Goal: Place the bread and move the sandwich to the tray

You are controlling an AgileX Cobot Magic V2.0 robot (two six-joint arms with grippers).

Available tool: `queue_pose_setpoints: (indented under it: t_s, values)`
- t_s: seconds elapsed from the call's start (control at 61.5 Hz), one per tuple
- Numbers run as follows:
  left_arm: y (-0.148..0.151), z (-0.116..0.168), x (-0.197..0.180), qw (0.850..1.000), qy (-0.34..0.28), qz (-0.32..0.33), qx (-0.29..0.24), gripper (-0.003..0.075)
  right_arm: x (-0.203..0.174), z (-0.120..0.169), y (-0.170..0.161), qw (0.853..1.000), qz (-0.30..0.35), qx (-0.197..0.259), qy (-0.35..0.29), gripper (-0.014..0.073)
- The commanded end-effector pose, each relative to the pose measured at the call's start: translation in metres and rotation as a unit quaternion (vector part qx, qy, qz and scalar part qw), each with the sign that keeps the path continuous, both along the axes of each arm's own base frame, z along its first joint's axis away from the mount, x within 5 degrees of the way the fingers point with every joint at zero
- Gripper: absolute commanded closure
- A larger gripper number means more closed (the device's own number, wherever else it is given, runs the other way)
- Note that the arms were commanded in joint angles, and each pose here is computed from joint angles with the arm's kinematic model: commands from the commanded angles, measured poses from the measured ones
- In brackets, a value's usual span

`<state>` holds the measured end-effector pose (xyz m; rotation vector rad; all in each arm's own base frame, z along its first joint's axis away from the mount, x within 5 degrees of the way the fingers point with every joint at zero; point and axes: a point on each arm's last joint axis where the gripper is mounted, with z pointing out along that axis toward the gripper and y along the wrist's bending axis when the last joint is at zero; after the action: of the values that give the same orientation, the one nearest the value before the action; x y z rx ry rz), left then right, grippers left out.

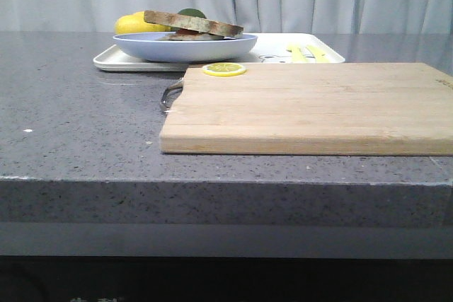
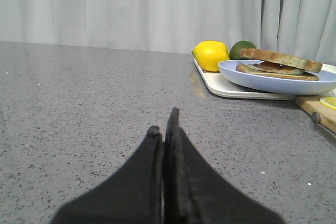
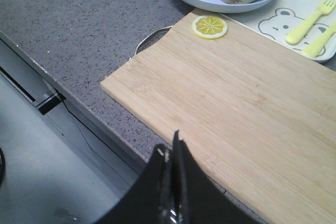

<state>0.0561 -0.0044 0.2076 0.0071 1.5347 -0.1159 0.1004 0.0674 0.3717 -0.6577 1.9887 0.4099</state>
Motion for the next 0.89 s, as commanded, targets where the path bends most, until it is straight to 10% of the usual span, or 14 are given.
queue_pose_setpoints:
  t_s: [0.0, 0.601, 0.878]
  values:
    - [0.0, 0.008, -0.002, 0.999, -0.051, -0.002, -0.007, 0.0741, 0.001, 0.013, 0.0, 0.999, -0.007, 0.026, -0.036, 0.0664]
    - [0.0, 0.008, -0.002, 0.999, -0.051, -0.002, -0.007, 0.0741, -0.001, 0.011, -0.002, 0.999, -0.008, 0.028, -0.038, 0.0664]
    - [0.0, 0.008, -0.002, 0.999, -0.051, -0.001, -0.007, 0.0741, -0.021, -0.018, -0.037, 0.976, -0.139, 0.072, -0.149, 0.0663]
